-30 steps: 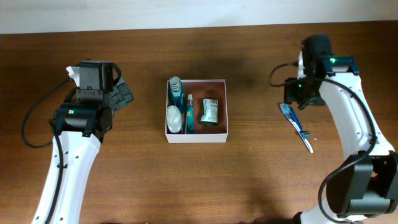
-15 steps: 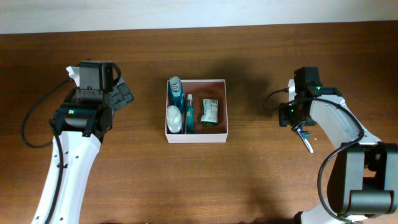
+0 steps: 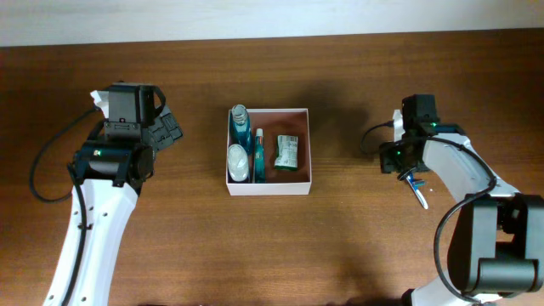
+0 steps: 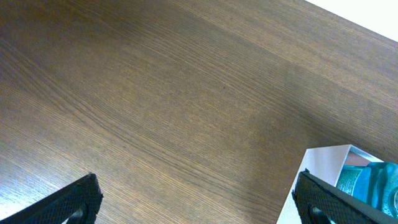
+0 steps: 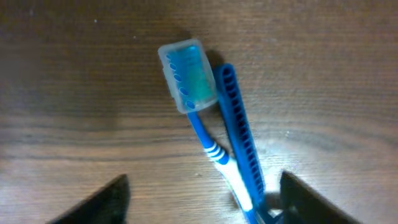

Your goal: Pack container

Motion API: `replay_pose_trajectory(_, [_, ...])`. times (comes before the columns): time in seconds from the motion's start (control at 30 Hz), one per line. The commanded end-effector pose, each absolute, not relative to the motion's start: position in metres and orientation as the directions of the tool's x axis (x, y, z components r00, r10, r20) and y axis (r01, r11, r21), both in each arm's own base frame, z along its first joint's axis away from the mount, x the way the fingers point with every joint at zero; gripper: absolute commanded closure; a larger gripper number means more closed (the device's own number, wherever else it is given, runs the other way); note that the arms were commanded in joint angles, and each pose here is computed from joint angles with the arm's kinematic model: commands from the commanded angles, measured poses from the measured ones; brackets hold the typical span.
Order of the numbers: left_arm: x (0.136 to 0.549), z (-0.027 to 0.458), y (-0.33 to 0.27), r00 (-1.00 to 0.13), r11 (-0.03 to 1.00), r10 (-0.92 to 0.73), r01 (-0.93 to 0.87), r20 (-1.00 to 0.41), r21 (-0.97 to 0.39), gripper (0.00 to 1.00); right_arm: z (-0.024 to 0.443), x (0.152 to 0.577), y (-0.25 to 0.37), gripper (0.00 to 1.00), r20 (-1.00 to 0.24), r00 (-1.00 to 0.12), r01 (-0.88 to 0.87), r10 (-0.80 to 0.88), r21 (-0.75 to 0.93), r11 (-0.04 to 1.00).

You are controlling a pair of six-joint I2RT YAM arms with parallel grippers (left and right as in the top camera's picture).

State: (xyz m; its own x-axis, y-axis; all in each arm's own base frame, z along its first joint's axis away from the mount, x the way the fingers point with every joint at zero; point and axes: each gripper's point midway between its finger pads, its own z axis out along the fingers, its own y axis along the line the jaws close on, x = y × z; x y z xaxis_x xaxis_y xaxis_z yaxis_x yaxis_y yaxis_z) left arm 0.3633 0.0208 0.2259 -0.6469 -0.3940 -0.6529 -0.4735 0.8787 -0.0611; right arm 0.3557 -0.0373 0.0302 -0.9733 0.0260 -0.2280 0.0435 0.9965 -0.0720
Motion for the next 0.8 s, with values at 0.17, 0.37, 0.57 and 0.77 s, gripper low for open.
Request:
replay_pose_trajectory(0.17, [0.365, 0.227, 0.022, -0.642, 0.875, -0.401, -0.479, -0.654, -0.066, 0.01, 0.000, 0.343, -0.059, 0.20, -0.147, -0.985, 0.100, 0.090, -0.060, 0.993])
replay_pose_trajectory(0.37, [0.365, 0.227, 0.021, -0.642, 0.876, -0.400, -0.479, -0.654, -0.066, 0.01, -0.005, 0.345, -0.027, 0.21, -0.146, -0.988, 0.024, 0.041, 0.113, 0.993])
replay_pose_trajectory(0.57, [0.365, 0.227, 0.022, -0.642, 0.875, -0.401, -0.479, -0.654, -0.066, 0.01, 0.000, 0.346, -0.003, 0.22, -0.151, -0.988, 0.000, 0.037, 0.241, 0.970])
replay_pose_trajectory(0.77, [0.365, 0.227, 0.022, -0.642, 0.875, -0.401, -0.479, -0.654, -0.066, 0.01, 0.003, 0.345, 0.013, 0.22, -0.152, -0.988, -0.017, 0.033, 0.316, 0.949])
